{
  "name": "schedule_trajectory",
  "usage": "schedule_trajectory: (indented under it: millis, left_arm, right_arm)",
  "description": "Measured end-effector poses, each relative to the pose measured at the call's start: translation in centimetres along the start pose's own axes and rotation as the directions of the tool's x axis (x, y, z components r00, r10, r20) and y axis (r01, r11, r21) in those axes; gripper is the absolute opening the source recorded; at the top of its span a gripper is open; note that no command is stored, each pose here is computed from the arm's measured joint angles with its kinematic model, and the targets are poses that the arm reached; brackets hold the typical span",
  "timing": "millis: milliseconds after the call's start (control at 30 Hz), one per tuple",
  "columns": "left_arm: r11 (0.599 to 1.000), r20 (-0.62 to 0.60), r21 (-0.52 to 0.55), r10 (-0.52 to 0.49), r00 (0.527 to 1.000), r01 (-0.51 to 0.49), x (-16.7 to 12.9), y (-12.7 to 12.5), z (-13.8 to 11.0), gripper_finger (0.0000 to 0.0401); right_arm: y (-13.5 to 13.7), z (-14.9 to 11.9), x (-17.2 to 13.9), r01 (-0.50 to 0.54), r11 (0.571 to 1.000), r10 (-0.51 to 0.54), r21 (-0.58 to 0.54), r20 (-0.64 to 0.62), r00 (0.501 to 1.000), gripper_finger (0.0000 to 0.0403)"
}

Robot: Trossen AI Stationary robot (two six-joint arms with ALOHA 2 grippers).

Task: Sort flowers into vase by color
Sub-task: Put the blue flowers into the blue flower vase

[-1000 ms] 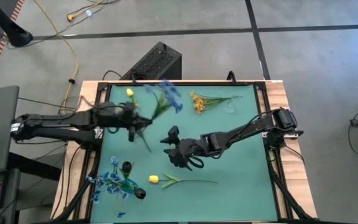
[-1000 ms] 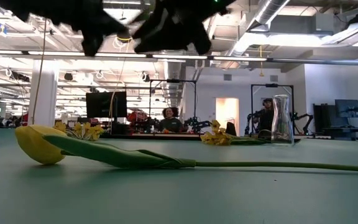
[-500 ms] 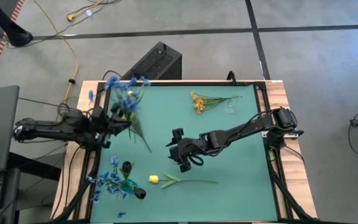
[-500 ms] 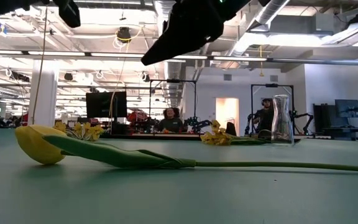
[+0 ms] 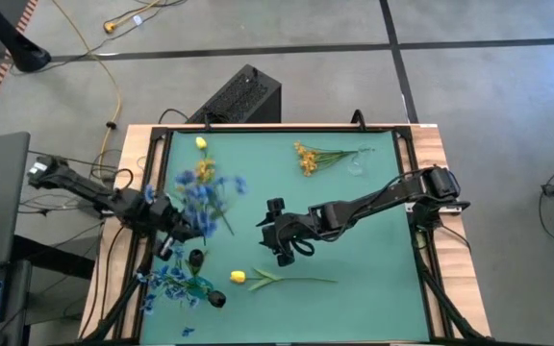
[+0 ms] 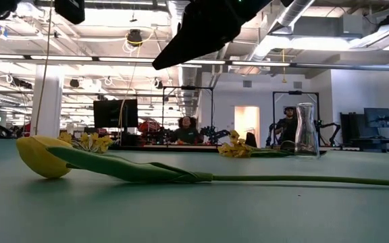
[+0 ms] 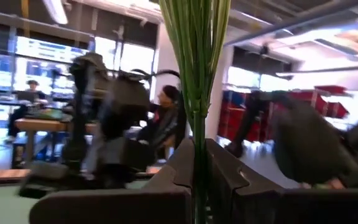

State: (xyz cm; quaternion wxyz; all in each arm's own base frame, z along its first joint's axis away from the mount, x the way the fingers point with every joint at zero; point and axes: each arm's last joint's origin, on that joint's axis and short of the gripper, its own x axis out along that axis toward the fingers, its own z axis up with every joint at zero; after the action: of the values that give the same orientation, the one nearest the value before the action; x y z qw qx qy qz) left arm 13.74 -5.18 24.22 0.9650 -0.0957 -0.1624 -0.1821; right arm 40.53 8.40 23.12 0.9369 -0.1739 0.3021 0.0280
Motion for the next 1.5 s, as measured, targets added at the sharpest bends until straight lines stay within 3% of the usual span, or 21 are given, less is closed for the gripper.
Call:
schedule_trajectory:
  millis: [500,700,867,1133,1500]
  left_arm:
    - [0.999,-0.098,-0.038,-0.030,0.995,0.027,0.5,-0.5,-1.5,0.0001]
    - [0.998,-0.128,-0.045,0.026,0.991,-0.032,0.5,-0.3,-1.8,0.0001]
    - [0.998,-0.075,0.035,0.060,0.995,-0.057,1.1,-0.5,0.9,0.0001]
    - [0.980,-0.198,0.137,0.168,0.966,-0.143,2.0,-1.0,6.5,0.0001]
    - [0.953,-0.198,0.240,0.236,0.951,-0.187,2.3,-1.1,9.1,0.0002]
  right_arm:
    - [0.0,0.3,0.0,0.001,1.000,-0.002,0.026,0.027,1.000,0.0253]
    - [0.1,0.4,0.0,-0.050,0.998,0.048,0.044,0.050,0.998,0.0253]
    - [0.3,0.6,-0.1,-0.072,0.996,0.068,0.046,0.067,0.995,0.0253]
    - [0.7,0.6,-0.2,-0.080,0.995,0.076,0.063,0.068,0.995,0.0253]
    - [0.9,0.7,-0.2,-0.085,0.993,0.080,0.079,0.069,0.994,0.0253]
